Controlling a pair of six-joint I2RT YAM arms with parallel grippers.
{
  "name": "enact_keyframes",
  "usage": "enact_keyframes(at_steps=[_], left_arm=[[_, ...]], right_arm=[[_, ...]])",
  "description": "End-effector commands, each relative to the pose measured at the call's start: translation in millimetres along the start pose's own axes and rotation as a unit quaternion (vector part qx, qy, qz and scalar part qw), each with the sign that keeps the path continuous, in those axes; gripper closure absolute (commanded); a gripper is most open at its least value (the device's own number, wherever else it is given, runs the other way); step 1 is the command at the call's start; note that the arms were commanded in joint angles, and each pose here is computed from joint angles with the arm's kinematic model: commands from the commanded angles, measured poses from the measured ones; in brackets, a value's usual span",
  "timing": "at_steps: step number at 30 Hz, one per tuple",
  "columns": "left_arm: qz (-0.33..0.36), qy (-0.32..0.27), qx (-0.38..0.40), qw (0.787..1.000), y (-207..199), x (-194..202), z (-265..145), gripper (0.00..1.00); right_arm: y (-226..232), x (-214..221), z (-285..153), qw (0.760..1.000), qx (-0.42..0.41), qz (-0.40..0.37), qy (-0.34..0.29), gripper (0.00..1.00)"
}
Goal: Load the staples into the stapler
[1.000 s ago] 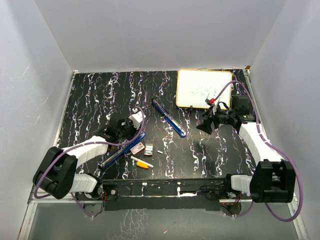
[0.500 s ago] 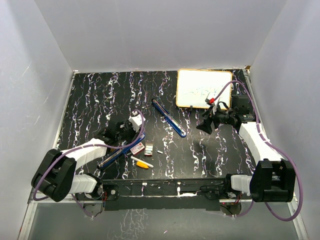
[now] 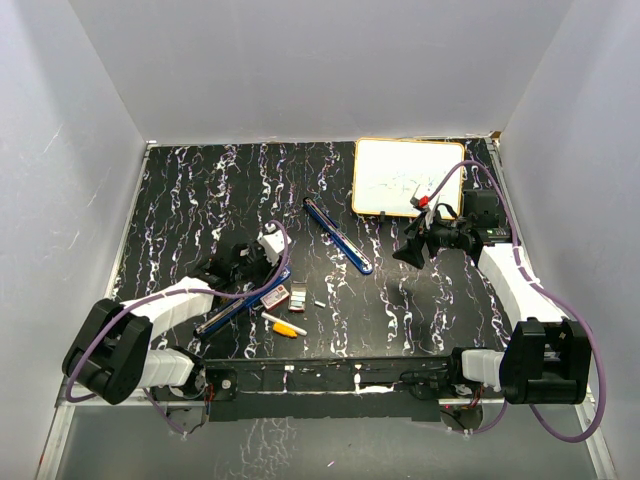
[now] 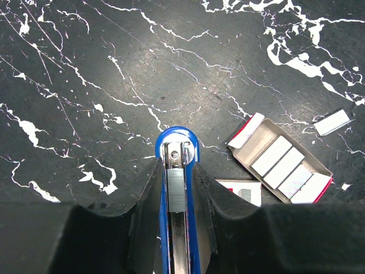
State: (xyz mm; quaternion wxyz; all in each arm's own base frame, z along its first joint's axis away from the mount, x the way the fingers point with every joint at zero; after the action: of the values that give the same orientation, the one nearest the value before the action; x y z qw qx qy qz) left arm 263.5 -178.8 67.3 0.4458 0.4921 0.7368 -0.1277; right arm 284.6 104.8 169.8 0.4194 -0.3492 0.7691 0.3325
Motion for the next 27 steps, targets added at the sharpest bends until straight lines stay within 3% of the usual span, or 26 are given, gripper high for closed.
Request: enact_keyframes(at_steps=[1, 8, 16, 21, 24, 27], left_arm=[[0.004, -0.008, 0.004, 1.0, -1.5, -2.4, -4.1, 0.73], [0.003, -0.007, 0.0, 1.0, 4.2, -11.3, -6.7, 0.66], [0.014, 0.017, -0.005, 1.0, 30.5, -38.7, -30.6, 0.49], [0.029, 0.005, 0.095, 0.995, 16.9, -53.9, -50.7, 0.38], [0.06, -0.044, 0.201, 0.977, -12.4, -69.2, -55.3, 0.38], [0.109, -0.044, 0.249, 0.961, -33.2, -70.4, -47.4, 0.39]], right_arm=[[-3.5, -24.4, -4.8, 0.999, 0.002, -0.035, -0.024, 0.22], [-3.7, -24.5, -4.5, 0.999, 0.001, -0.035, -0.024, 0.22], [-3.3, -34.2, 1.2, 0.999, 0.014, -0.03, -0.017, 0.22], [17.2, -36.4, 38.0, 0.998, 0.002, -0.045, 0.034, 0.22], [21.2, -36.3, 47.8, 0.999, -0.017, -0.042, 0.028, 0.22], [19.2, -34.8, 49.4, 0.999, -0.01, -0.038, 0.019, 0.22]])
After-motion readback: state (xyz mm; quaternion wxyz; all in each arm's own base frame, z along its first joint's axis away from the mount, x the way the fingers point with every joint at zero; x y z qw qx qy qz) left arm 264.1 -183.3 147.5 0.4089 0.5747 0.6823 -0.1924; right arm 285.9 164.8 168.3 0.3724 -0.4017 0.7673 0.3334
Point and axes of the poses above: each gripper's point midway between its finger pads, its own z axis out along the fingers, its own y axis along the line the jaws close on, x = y × z, the point moved 2 cm from there along -z, back along the fingers, and after that the axes turned 12 degrees about z, right-handed, at the moved point
